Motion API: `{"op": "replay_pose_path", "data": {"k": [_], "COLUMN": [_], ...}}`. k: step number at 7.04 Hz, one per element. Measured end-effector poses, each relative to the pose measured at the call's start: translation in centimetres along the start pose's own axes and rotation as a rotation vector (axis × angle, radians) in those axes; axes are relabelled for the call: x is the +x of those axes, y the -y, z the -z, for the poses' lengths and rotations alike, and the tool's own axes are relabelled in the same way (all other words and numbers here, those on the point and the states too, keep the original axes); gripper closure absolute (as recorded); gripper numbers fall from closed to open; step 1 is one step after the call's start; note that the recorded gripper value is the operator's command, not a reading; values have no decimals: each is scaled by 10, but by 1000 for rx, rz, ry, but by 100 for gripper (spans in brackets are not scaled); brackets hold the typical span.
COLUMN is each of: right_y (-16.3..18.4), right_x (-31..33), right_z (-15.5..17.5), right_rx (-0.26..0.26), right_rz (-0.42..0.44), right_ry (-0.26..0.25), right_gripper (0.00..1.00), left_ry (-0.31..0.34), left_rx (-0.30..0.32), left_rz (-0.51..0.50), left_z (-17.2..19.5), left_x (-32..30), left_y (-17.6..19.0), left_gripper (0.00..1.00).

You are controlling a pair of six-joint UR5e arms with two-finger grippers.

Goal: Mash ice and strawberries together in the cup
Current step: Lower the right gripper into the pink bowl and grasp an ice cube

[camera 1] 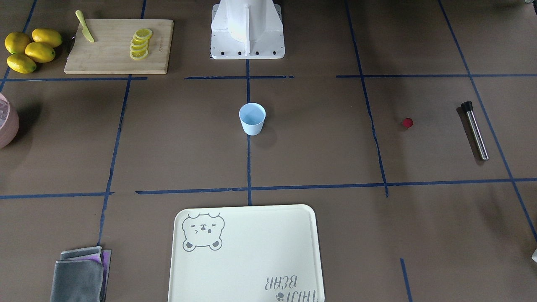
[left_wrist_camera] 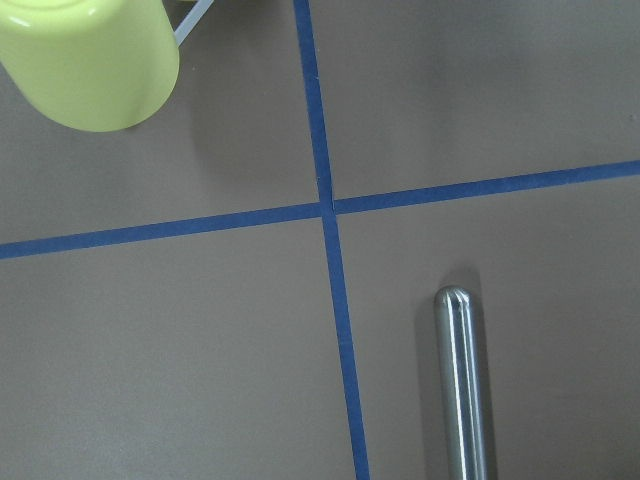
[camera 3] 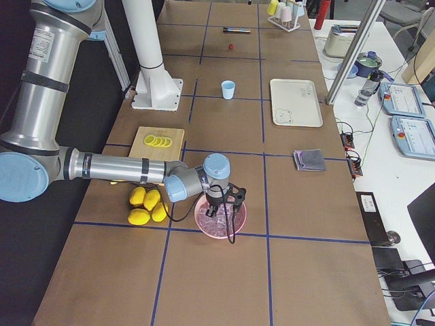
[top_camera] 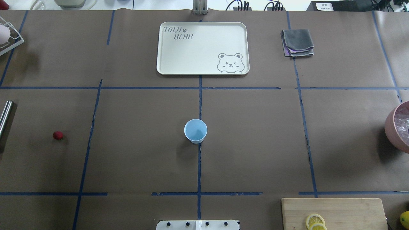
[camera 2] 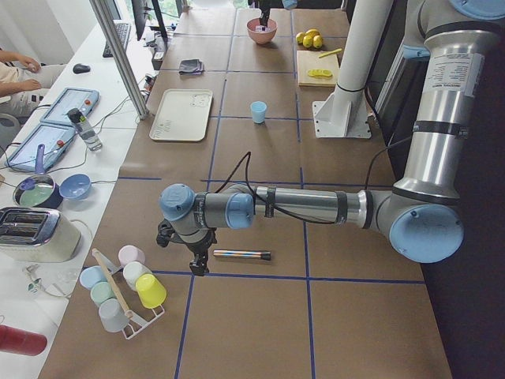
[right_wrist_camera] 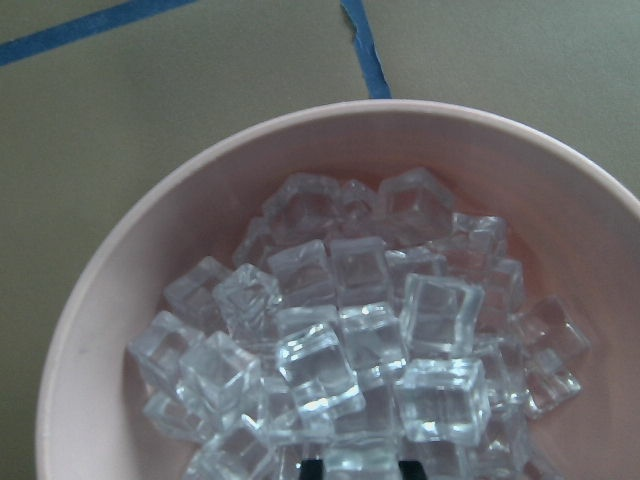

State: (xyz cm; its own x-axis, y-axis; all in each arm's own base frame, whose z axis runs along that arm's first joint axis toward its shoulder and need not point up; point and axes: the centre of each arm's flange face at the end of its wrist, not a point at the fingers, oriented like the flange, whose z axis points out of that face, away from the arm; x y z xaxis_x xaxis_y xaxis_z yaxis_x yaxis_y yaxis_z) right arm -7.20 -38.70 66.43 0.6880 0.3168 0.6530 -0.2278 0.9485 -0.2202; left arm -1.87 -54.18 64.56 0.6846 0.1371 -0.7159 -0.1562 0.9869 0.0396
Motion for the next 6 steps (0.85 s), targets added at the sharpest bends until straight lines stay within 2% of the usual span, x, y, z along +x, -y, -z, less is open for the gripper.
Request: {"op": "replay_pose_path", "data": {"k": [2, 4, 6], "right_y": [-1, -8, -19], "right_x": [-6, -19, -66], "right_z": [6, 26, 67], "right_rx": [11, 39, 85], "right_rz": [12, 37, 8], "right_ry": [12, 36, 110], "right_gripper": [100, 100, 100], "left_ry": [0, 0, 0], "left_rx": [-1, 1, 6], "left_rz": [1, 1, -4], "left_z": [-1, 0, 2], "left_x": [-1, -1, 1], "left_y": [-2, -2, -2], "left_gripper": [0, 0, 0]}}
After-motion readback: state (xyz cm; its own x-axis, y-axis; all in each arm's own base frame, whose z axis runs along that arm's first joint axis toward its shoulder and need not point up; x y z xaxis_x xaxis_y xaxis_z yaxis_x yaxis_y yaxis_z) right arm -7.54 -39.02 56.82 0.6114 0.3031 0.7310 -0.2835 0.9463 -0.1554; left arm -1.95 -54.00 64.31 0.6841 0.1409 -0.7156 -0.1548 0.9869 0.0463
